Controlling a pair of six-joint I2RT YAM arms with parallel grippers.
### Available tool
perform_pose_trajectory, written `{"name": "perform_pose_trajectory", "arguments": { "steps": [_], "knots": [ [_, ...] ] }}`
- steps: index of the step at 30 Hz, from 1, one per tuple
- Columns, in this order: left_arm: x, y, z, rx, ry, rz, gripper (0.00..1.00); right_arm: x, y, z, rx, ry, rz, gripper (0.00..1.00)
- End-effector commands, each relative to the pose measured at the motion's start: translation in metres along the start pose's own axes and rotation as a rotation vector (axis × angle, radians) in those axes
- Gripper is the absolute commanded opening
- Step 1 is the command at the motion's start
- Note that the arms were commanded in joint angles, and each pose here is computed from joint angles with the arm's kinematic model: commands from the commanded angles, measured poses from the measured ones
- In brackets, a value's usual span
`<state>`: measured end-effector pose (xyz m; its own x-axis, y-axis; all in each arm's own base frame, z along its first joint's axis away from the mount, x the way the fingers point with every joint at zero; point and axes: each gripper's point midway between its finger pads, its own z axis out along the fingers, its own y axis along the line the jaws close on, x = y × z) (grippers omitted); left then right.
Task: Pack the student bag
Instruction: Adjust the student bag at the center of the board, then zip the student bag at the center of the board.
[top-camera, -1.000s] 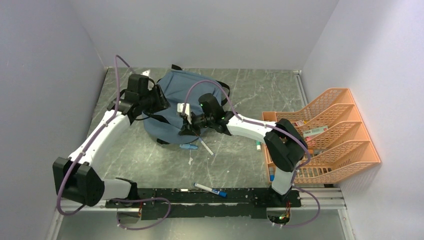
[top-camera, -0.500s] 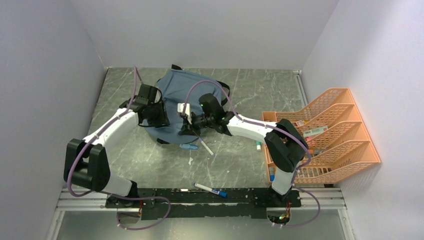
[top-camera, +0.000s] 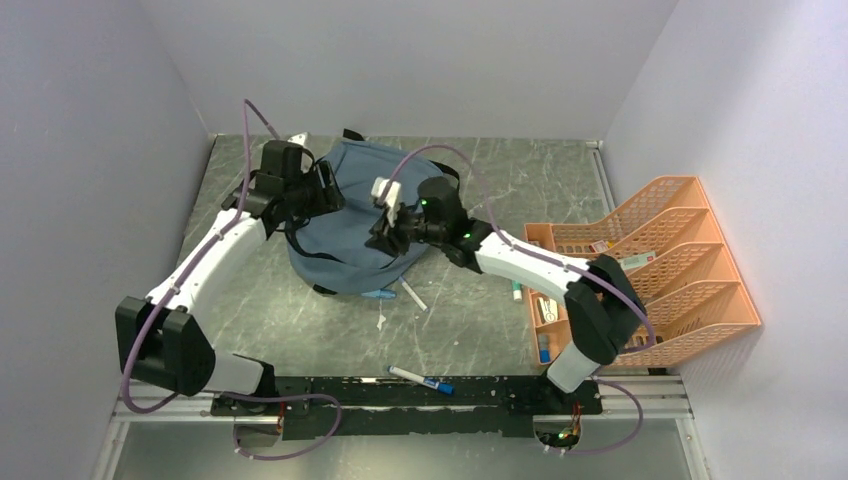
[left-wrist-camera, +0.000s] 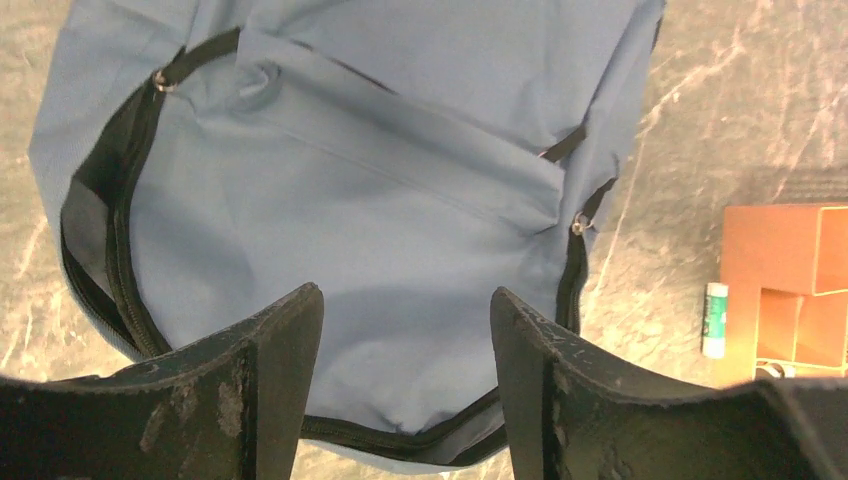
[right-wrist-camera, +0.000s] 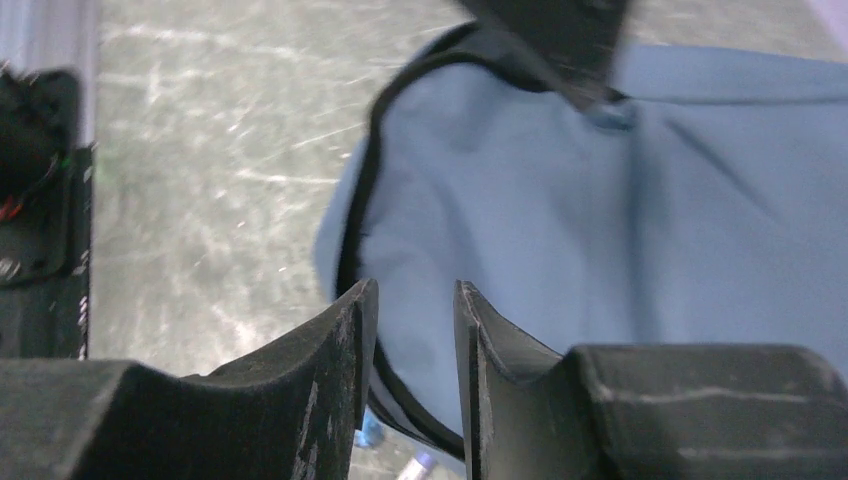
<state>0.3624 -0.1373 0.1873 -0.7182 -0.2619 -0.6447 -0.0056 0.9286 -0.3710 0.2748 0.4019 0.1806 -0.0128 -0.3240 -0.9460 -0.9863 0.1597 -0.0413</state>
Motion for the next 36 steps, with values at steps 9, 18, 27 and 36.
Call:
{"name": "perform_pose_trajectory", "arguments": {
  "steps": [9, 18, 27, 36],
  "knots": [
    [-0.006, -0.093, 0.013, 0.107, -0.095, 0.281, 0.71, 0.037, -0.137, -0.122, 0.829, -0.061, 0.593, 0.46],
    [0.042, -0.171, 0.058, 0.249, -0.021, 0.592, 0.69, 0.115, -0.149, -0.137, 0.850, -0.022, 0.971, 0.45],
    [0.078, -0.185, 0.099, 0.216, 0.058, 0.878, 0.68, 0.145, -0.142, -0.135, 0.751, -0.005, 1.111, 0.45],
    [0.082, -0.167, 0.123, 0.054, 0.073, 0.946, 0.66, 0.158, -0.142, -0.140, 0.754, 0.001, 1.129, 0.45]
  ]
}}
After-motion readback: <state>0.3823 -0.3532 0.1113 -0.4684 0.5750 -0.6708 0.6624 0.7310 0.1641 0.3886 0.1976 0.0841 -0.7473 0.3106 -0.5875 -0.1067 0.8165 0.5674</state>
